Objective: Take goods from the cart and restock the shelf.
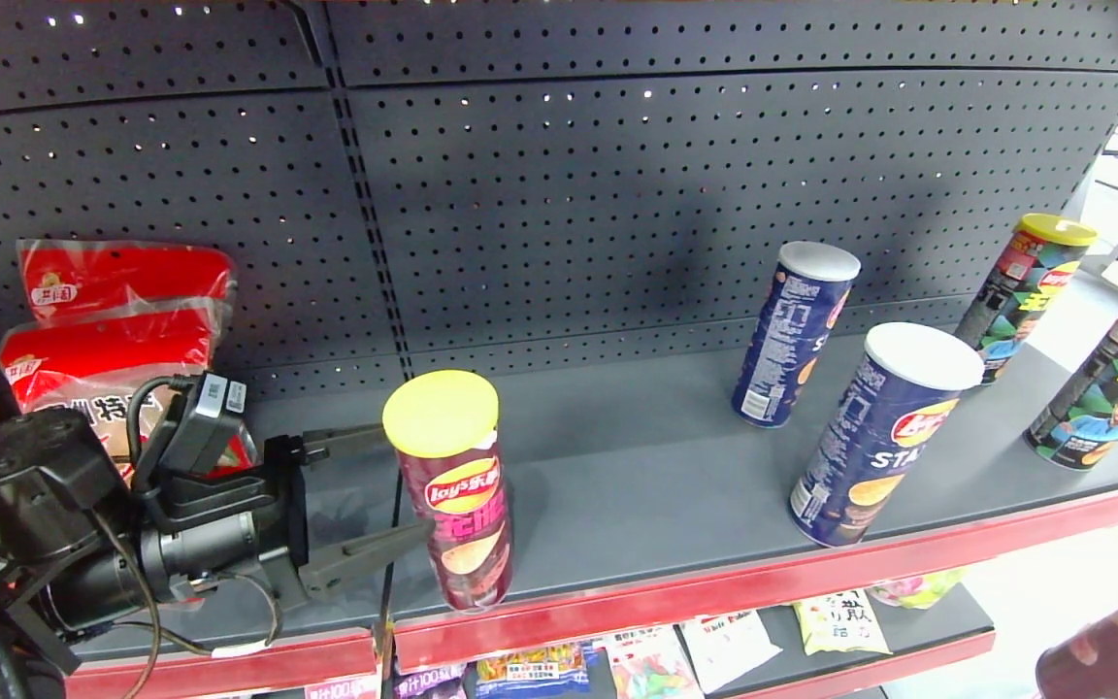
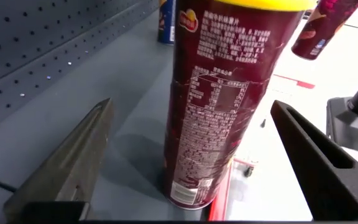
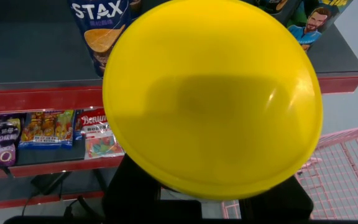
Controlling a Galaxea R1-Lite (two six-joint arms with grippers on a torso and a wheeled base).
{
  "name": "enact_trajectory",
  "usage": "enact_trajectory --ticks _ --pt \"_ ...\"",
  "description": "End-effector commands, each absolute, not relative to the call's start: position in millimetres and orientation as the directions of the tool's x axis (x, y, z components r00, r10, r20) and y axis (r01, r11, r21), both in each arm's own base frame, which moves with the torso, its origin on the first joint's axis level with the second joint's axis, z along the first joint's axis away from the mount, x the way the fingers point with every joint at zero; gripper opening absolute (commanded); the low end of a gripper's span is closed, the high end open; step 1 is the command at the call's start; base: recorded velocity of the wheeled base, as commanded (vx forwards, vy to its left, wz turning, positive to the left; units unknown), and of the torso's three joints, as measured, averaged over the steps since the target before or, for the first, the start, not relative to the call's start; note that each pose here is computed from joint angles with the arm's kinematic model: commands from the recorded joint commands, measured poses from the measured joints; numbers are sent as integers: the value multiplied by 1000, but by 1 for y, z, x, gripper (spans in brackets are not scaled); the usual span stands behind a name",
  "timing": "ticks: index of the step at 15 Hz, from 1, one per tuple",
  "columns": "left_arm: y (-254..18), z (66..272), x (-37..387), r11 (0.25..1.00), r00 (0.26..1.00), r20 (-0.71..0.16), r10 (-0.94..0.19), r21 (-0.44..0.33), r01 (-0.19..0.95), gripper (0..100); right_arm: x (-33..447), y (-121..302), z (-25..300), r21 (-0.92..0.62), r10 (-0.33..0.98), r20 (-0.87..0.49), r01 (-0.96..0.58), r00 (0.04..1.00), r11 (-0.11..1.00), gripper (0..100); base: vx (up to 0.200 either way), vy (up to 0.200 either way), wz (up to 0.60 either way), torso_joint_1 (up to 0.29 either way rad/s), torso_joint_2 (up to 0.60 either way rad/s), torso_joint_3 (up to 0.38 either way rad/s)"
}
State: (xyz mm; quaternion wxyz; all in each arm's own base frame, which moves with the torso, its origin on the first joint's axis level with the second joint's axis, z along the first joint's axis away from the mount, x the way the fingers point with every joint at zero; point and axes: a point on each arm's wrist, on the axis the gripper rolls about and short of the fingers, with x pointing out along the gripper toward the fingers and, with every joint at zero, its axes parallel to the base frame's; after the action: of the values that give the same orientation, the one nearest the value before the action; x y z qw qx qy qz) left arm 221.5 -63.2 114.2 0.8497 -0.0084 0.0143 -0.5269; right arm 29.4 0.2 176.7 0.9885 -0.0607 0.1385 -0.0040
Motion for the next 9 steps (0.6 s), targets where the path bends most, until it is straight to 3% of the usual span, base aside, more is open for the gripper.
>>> enact_trajectory --ticks 1,9 --pt "-65 110 225 442 441 -25 -897 -43 896 100 30 0 177 -122 -24 -274 -10 962 993 0 0 0 0 0 0 0" --pt "-65 106 233 472 471 -33 -882 -51 880 100 30 0 177 -121 -24 -272 -10 962 993 0 0 0 0 0 0 0"
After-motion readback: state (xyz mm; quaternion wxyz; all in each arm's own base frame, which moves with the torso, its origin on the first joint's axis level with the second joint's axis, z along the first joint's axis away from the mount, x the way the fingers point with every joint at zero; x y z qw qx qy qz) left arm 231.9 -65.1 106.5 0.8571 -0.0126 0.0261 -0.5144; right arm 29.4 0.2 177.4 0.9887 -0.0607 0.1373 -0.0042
